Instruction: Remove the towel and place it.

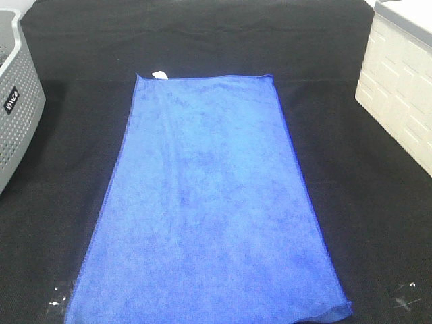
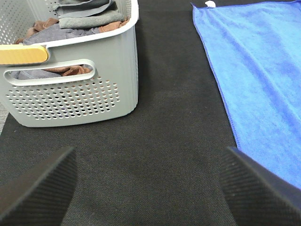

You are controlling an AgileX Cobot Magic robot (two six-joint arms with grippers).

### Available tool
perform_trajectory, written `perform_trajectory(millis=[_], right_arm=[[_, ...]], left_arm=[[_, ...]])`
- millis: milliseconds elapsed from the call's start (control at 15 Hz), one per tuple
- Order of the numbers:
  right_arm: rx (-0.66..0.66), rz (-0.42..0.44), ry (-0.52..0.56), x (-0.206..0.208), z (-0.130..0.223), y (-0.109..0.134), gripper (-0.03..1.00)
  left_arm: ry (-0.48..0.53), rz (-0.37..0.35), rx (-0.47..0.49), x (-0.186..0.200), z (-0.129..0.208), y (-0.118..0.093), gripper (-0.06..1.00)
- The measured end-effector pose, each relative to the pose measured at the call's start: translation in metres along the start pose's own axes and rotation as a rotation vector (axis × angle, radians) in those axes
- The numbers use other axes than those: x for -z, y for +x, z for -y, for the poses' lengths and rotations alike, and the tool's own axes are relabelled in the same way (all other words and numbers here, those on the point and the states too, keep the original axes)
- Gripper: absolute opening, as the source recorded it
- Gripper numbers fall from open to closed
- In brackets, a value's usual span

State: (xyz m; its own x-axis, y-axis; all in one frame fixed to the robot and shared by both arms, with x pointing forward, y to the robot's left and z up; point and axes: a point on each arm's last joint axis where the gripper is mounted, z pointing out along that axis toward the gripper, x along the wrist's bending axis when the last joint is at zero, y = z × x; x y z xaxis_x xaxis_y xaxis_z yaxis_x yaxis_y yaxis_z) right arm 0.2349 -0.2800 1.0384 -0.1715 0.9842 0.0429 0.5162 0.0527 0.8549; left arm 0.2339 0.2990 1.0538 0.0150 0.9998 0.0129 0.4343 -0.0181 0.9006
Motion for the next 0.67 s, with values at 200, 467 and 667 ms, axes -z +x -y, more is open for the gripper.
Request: perform_trajectory(millis=[200, 467, 667], right_arm=[[0.0, 0.0, 0.0, 0.0, 0.0, 0.0, 0.78], [0.022, 0.016, 0.003, 0.0, 0.0003, -0.0014, 0.78], [0.028, 0.018, 0.003, 0.0, 0.0003, -0.0016, 0.78]], left_arm=[[0.0, -0.002, 0.001, 0.0, 0.0, 0.0, 0.78], [0.0, -0.002, 0.002, 0.0, 0.0, 0.0, 0.78], [0.0, -0.002, 0.002, 0.0, 0.0, 0.0, 0.78]])
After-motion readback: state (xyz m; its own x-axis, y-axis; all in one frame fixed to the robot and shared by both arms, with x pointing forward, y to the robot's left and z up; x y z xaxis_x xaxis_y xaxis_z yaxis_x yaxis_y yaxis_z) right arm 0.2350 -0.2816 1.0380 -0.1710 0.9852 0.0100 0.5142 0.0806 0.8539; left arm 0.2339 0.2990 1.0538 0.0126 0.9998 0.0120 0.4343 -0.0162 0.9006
